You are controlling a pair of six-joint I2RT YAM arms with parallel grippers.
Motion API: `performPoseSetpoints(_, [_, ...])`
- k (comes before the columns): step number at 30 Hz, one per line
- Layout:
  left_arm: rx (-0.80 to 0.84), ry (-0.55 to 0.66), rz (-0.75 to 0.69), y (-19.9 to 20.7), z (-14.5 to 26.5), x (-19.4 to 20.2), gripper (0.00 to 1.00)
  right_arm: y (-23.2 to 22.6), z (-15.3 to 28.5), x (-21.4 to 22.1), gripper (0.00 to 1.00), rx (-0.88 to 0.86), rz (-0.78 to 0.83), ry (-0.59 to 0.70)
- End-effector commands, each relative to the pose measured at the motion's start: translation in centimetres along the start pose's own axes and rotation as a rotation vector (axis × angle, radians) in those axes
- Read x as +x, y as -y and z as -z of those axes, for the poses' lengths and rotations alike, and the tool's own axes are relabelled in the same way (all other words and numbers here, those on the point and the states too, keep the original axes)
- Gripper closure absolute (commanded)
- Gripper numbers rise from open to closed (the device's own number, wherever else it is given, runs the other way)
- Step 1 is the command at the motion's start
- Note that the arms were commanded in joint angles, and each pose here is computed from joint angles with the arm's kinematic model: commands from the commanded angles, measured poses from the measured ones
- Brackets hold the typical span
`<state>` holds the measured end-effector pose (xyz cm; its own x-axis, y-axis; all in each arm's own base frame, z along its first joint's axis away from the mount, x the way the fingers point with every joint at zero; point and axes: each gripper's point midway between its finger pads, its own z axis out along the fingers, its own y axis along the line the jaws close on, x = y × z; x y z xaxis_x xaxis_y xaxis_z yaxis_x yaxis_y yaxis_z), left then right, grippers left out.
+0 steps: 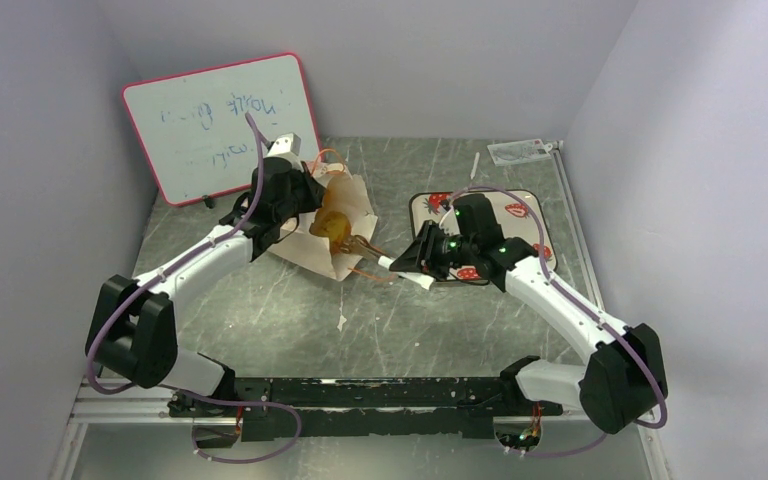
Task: Take the fake bread out of the paper bag
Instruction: Take out the fake bread from the paper bag.
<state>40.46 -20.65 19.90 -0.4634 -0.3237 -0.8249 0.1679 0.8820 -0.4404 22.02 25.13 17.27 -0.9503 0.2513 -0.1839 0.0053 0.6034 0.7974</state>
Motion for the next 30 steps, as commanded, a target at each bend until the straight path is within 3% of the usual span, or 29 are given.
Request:
performPoseSetpoints(1, [0.035, 0.023, 0.003, 0.90, 0.92, -0.93, 0.93, -1.29, 0.59, -0.11, 0.68, -0.069, 0.024, 0.009])
performPoseSetpoints(13, [0.034, 0.018, -0.002, 0.90, 1.05, -0.94, 0.93, -1.53, 0.04, -0.19, 0.62, -0.126, 0.000, -0.003])
performPoseSetpoints(30, [0.033, 0.016, -0.007, 0.82, 1.15, -0.86, 0.93, -1.54, 0.49, -0.11, 0.61, -0.145, -0.020, -0.018])
